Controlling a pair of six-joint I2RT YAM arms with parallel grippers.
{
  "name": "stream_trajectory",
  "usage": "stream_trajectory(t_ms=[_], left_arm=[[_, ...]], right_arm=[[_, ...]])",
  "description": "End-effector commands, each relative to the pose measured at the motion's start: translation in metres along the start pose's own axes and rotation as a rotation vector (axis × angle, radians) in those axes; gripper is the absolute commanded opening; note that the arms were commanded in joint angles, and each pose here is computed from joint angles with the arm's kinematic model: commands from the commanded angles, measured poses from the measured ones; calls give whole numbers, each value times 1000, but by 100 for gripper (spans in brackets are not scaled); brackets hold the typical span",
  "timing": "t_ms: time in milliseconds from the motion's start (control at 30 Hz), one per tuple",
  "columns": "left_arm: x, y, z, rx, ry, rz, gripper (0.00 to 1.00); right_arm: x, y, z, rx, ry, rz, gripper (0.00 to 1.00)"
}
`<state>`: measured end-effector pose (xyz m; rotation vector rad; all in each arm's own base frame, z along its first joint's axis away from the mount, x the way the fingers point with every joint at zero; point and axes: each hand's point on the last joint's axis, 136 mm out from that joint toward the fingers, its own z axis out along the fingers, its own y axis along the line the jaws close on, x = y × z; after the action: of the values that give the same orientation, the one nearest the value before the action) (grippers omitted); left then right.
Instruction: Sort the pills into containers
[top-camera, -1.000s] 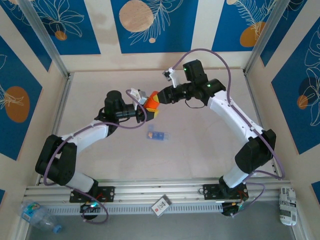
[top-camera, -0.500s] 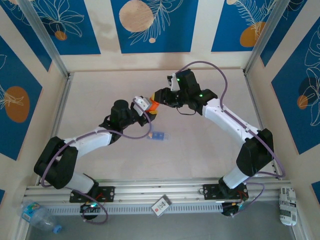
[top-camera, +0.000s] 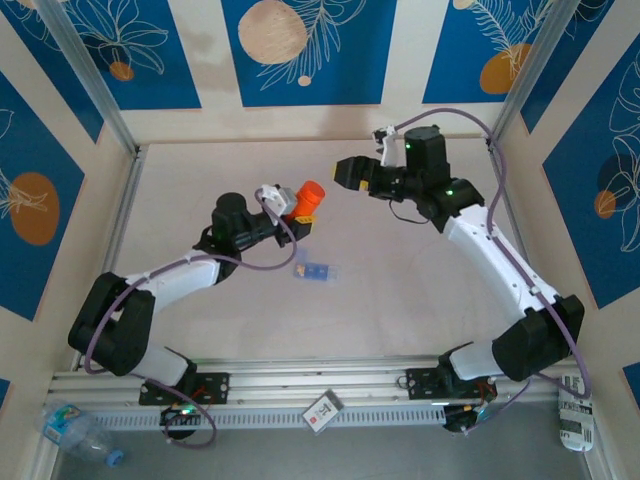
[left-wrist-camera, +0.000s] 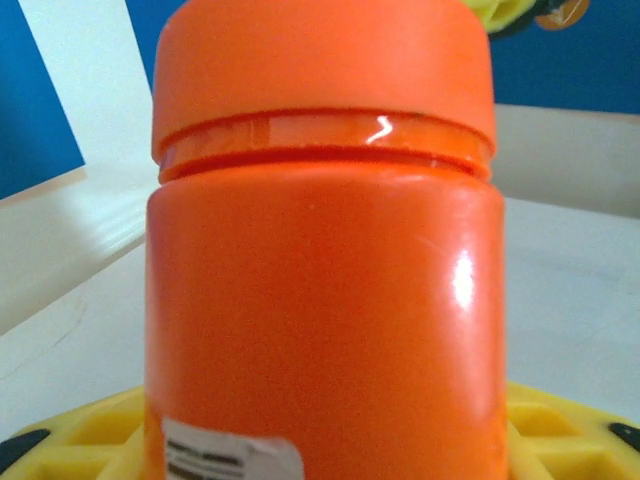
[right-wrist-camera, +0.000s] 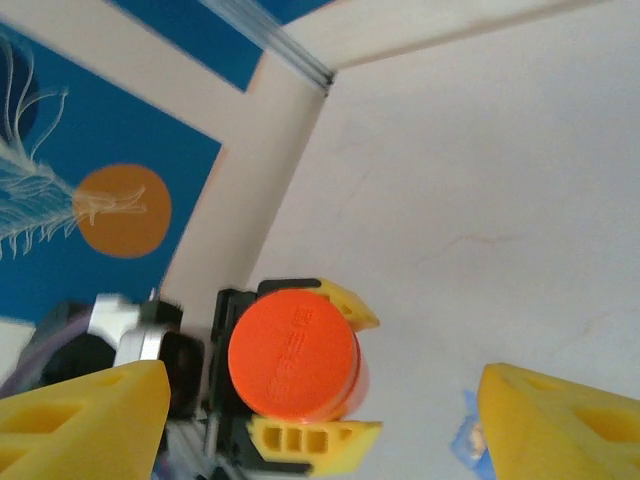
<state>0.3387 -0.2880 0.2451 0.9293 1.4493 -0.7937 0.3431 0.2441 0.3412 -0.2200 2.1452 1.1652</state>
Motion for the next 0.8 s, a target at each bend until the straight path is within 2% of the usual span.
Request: stream_trajectory(t_ms=[0,167,333,600,667,767], left_arm=[[-29,-14,-2,159,-76,-34,0],[-33,-19,-4,206,-72,-61,0],[-36,-21,-6,212,-70,-57,0],[-36,-22,-7,214,-62,-54,0],[-37,-23,-7,219,-64,-52,0],[-38,-22,-7,217,-67,-49,0]], right_arm=[[10,25,0,-125,109,-286,81],[21,31,12,-186,250,-375,81],[29,32,29,-145,309,-406,81],[45,30,37,-143,364,-402,75],[47,29,39,-143,371,-398,70],[50,26,41,-141,382,-382,53]])
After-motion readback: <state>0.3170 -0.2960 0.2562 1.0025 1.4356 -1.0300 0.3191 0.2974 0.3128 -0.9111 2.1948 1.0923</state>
